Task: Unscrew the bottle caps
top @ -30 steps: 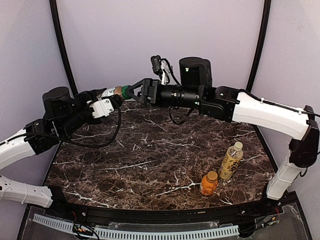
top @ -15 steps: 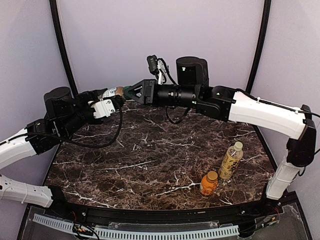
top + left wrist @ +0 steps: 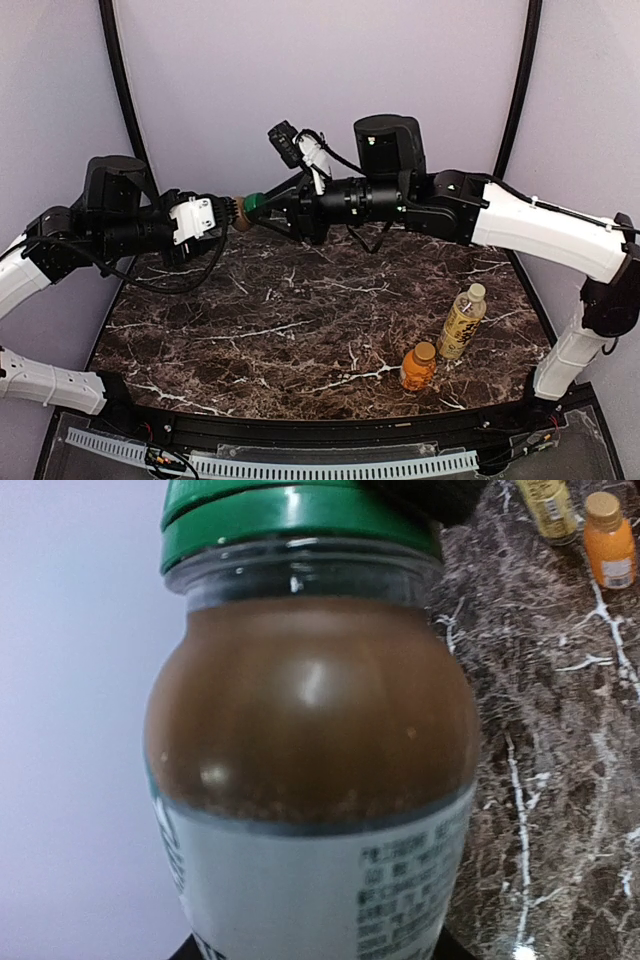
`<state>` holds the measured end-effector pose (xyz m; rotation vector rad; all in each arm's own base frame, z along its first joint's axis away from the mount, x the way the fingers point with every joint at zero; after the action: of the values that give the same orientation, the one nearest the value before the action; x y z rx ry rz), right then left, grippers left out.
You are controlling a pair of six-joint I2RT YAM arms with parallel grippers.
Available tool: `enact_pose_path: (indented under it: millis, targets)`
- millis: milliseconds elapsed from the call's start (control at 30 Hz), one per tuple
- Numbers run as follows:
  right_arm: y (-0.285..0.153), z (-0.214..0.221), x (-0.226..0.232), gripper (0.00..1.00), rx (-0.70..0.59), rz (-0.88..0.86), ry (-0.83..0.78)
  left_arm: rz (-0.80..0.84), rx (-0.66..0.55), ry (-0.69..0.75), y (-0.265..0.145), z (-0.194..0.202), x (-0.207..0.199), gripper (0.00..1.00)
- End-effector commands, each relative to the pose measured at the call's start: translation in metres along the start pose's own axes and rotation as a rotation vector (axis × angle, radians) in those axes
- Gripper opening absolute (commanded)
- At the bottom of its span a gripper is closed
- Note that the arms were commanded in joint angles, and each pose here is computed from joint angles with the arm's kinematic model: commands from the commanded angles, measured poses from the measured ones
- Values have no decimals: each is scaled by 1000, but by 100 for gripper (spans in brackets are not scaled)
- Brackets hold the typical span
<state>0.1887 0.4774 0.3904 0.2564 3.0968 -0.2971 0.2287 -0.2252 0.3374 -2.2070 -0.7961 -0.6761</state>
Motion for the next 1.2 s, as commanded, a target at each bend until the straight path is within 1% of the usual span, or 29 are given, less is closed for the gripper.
enact_pose_path:
  millis: [0,100,267,333,433,567,767,800,833,867,900,967,1000,1167]
  targets:
    - [0,-2,39,0,-9,-108,-455,466,-34,-122,-18,-6,-81,25]
    - [-3,-2,39,0,6,-91,-564,494,-37,-137,-21,-9,-83,23]
    - [-4,14,59,0,16,-129,-855,611,-28,-150,-31,-11,-98,23]
    - [0,15,63,0,29,-128,-929,636,-16,-169,-31,-10,-102,23]
    - [4,18,67,0,63,-126,-1016,632,-25,-182,-30,-12,-101,23]
    - [7,22,62,0,101,-106,-1064,622,-29,-183,-30,-13,-99,23]
    - [10,24,59,0,113,-81,-1057,609,-29,-180,-30,-12,-98,23]
    - [11,24,58,7,114,-65,-1056,606,-30,-179,-29,-12,-97,23]
    - [12,24,54,26,118,-46,-1048,603,-29,-178,-29,-12,-97,23]
    - [12,23,53,50,118,-30,-1030,601,-28,-177,-29,-11,-97,23]
    - [11,21,51,63,117,-16,-1015,596,-27,-176,-29,-11,-96,22]
    - [9,16,48,77,111,13,-981,585,-26,-174,-29,-10,-95,22]
    - [6,14,47,81,107,26,-966,580,-25,-175,-29,-9,-95,22]
    - [-13,12,47,93,77,65,-878,523,-17,-170,-28,-5,-88,20]
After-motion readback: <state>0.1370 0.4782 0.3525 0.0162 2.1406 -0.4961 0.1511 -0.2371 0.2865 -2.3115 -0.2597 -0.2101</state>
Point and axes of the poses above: each gripper's point midway between its finger pads, its own y axis out along the fingers, its own x axis along the line the jaws close on, z = x × y, the point moved 1 cm from there along -y, back along the fingers, and after that the axes turned 9 degrees about -y, right-handed, at the moved point
